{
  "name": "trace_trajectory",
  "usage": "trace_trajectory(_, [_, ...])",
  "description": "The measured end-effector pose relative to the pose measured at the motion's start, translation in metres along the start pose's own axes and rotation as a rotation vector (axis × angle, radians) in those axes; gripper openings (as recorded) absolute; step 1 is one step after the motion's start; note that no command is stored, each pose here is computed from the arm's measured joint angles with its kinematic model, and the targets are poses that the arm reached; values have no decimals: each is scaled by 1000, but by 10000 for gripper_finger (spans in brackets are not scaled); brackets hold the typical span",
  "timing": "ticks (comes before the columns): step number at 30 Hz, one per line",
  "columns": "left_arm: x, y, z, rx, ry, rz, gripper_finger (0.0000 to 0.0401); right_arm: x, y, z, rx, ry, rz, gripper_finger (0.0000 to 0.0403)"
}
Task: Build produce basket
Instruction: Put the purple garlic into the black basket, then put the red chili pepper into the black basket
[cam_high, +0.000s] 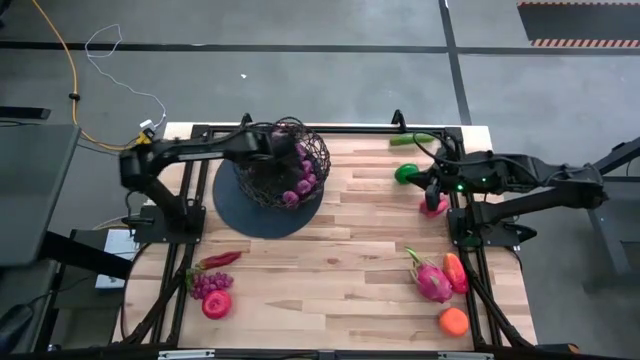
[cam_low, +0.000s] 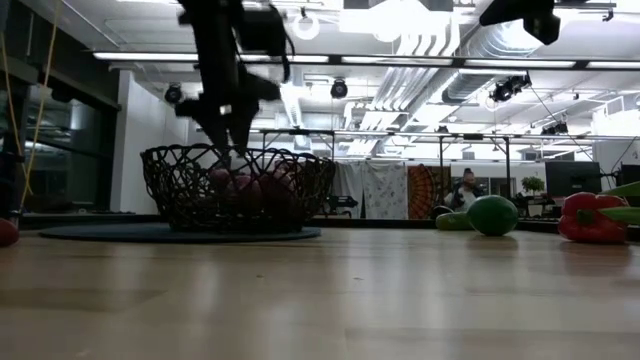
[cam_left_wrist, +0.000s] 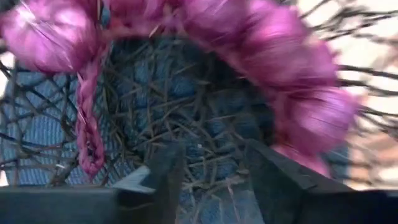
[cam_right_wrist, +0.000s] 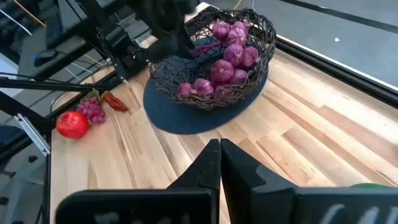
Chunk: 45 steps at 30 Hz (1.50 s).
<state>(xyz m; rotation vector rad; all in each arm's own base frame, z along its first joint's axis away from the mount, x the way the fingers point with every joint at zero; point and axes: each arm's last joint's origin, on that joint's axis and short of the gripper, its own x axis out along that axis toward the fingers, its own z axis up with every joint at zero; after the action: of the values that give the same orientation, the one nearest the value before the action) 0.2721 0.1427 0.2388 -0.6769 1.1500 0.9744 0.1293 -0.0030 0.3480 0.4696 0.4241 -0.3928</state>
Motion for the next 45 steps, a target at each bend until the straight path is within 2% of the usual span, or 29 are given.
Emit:
trace_trajectory(3, [25,-1,5,-8,57,55,99,2,1,0,-1,4,-2,1])
trace_trajectory(6, [46,-5,9,-14,78,76,29,3,1,0,-2,7,-4,1])
trace_trajectory(8, [55,-7,12,-21,68,72,9,3,2,1,0,0,0,0])
trace_trajectory(19, [85,-18,37,-57,-106,1,1,9,5,4,18,-28,-8,0])
trace_trajectory(26, [85,-15,50,-82,-217,-4,1,18,10,6,20,-38,-10,0])
trace_trajectory(32, [100,-11,47,-44,-164,37,0,27,12,5,10,-14,-27,0])
trace_trajectory(37, [100,-12,46,-22,-134,6,0,30,13,5,6,-6,-31,0])
trace_trajectory(41, [89,-7,44,-3,-123,38,1,29,14,6,9,-22,-21,0])
trace_trajectory(45, [71,1,41,63,-100,58,4,29,15,8,10,-41,-9,0])
